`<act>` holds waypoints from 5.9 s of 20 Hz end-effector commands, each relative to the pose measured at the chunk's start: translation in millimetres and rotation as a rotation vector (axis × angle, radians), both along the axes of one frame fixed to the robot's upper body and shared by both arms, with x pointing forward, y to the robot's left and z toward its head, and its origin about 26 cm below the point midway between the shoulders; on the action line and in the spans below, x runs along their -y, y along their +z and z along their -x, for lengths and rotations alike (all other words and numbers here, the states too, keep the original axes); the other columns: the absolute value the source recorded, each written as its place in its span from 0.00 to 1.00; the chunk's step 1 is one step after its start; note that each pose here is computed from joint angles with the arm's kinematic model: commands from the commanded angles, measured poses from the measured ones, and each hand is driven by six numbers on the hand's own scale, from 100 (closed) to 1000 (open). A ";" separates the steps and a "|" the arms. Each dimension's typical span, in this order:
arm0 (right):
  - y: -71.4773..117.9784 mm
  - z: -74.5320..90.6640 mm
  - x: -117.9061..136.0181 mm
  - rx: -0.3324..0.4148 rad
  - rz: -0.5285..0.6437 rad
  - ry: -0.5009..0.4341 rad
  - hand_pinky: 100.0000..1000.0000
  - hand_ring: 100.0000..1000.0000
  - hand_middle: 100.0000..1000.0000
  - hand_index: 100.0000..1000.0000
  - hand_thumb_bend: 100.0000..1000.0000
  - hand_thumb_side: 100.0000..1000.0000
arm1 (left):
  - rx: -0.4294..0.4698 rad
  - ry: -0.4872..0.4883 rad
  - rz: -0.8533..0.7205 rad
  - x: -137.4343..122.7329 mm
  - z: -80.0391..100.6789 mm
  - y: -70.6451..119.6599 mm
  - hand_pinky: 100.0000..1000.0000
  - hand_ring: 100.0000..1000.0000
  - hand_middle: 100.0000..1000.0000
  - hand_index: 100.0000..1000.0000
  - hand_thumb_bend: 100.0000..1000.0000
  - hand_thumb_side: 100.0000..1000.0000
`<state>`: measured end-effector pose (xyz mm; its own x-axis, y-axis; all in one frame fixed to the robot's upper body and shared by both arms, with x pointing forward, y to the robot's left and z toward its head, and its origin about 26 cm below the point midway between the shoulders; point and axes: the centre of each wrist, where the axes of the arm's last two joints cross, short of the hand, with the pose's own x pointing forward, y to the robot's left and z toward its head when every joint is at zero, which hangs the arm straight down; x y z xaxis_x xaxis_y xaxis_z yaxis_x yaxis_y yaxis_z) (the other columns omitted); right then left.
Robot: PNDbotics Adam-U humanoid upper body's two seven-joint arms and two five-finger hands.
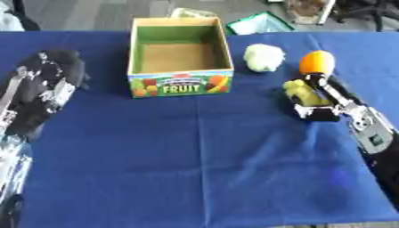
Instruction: Pick up objects on the table and place them in the box.
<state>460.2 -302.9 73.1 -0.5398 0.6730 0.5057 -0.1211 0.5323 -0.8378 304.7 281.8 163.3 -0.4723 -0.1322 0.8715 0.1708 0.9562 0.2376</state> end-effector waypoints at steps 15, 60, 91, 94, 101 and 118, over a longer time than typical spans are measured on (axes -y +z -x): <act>113.8 -25.4 -45.0 0.181 -0.135 0.226 0.34 0.36 0.52 0.74 0.00 0.00 | 0.034 -0.027 -0.002 4.0 0.4 10.5 0.53 0.56 0.55 0.69 0.32 0.30; 181.3 -33.1 -52.0 0.435 0.006 0.195 0.90 0.88 0.74 0.86 0.33 0.05 | 0.094 -0.185 -0.018 30.9 -7.9 35.0 0.53 0.56 0.55 0.69 0.33 0.29; 61.1 -2.5 106.5 0.080 0.135 -0.384 0.75 0.65 0.55 0.75 0.20 0.00 | 0.083 -0.153 -0.022 25.3 -5.7 30.0 0.52 0.57 0.55 0.69 0.32 0.30; 60.4 -3.4 103.5 0.128 0.123 -0.414 0.62 0.48 0.38 0.58 0.09 0.00 | 0.083 -0.154 -0.022 25.5 -5.8 30.1 0.52 0.57 0.56 0.69 0.32 0.30; 66.3 -6.2 95.8 0.353 -0.025 -0.485 0.40 0.25 0.02 0.15 0.00 0.00 | 0.083 -0.154 -0.021 25.6 -5.7 30.1 0.52 0.57 0.56 0.69 0.32 0.30; 157.4 -40.3 -43.6 0.509 -0.255 -0.049 0.42 0.29 0.05 0.17 0.00 0.00 | 0.089 -0.178 -0.021 28.8 -5.9 31.7 0.52 0.57 0.56 0.69 0.31 0.29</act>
<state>500.1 -267.1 209.4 -0.6948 0.6097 0.3815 0.2835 0.7197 -0.6338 312.2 252.7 186.3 -0.5389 -0.0546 0.8406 0.3137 0.9131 0.2604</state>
